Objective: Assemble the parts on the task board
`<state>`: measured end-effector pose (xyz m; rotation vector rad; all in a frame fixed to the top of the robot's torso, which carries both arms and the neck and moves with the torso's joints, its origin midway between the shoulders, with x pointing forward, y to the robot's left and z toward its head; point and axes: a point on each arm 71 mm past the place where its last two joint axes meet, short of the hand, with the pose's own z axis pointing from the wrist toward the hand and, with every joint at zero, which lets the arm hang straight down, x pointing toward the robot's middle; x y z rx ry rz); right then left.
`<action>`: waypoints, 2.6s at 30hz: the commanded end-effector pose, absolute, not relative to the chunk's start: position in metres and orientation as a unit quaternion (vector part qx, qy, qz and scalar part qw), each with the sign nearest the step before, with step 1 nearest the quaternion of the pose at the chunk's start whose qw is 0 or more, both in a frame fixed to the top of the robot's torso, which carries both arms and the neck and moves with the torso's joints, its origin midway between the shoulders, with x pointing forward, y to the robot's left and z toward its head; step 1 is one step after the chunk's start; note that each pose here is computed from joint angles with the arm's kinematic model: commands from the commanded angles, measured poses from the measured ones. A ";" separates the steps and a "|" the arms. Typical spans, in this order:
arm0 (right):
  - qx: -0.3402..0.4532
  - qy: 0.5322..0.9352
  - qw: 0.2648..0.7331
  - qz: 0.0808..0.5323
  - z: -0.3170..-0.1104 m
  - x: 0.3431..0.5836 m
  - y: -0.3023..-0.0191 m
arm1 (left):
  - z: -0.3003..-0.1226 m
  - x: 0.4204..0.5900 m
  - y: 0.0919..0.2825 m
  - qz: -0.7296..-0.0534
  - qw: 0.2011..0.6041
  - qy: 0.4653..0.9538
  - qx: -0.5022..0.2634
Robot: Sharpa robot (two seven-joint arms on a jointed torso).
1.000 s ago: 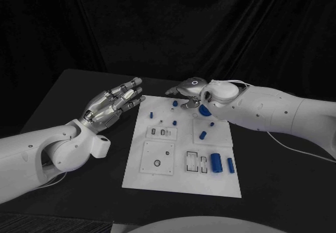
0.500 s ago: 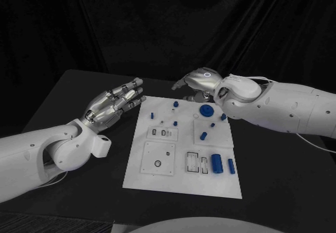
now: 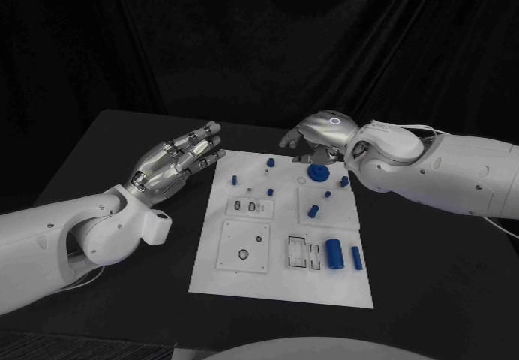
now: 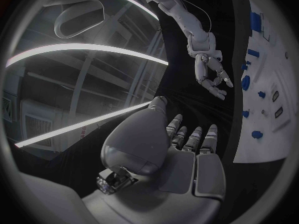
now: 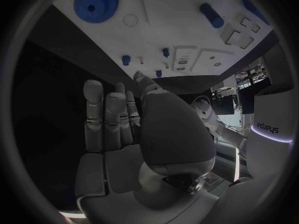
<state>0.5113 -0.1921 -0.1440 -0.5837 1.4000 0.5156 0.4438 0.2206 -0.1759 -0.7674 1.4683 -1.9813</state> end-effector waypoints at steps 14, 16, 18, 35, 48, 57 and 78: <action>-0.174 0.667 0.699 0.190 -0.160 0.513 -0.245 | -0.172 0.445 0.220 -0.758 0.275 0.524 -0.273; -0.169 0.673 0.696 0.183 -0.163 0.513 -0.248 | -0.172 0.445 0.220 -0.759 0.274 0.524 -0.273; -0.165 0.679 0.693 0.178 -0.166 0.514 -0.250 | -0.172 0.446 0.220 -0.759 0.273 0.525 -0.273; -0.145 0.720 0.666 0.131 -0.186 0.521 -0.263 | -0.173 0.446 0.220 -0.759 0.270 0.526 -0.273; -0.142 0.736 0.651 0.117 -0.197 0.524 -0.264 | -0.174 0.446 0.220 -0.759 0.267 0.527 -0.273; -0.142 0.740 0.648 0.113 -0.203 0.528 -0.264 | -0.174 0.446 0.221 -0.759 0.266 0.528 -0.273; -0.153 0.738 0.645 0.126 -0.211 0.529 -0.260 | -0.175 0.446 0.221 -0.759 0.263 0.529 -0.274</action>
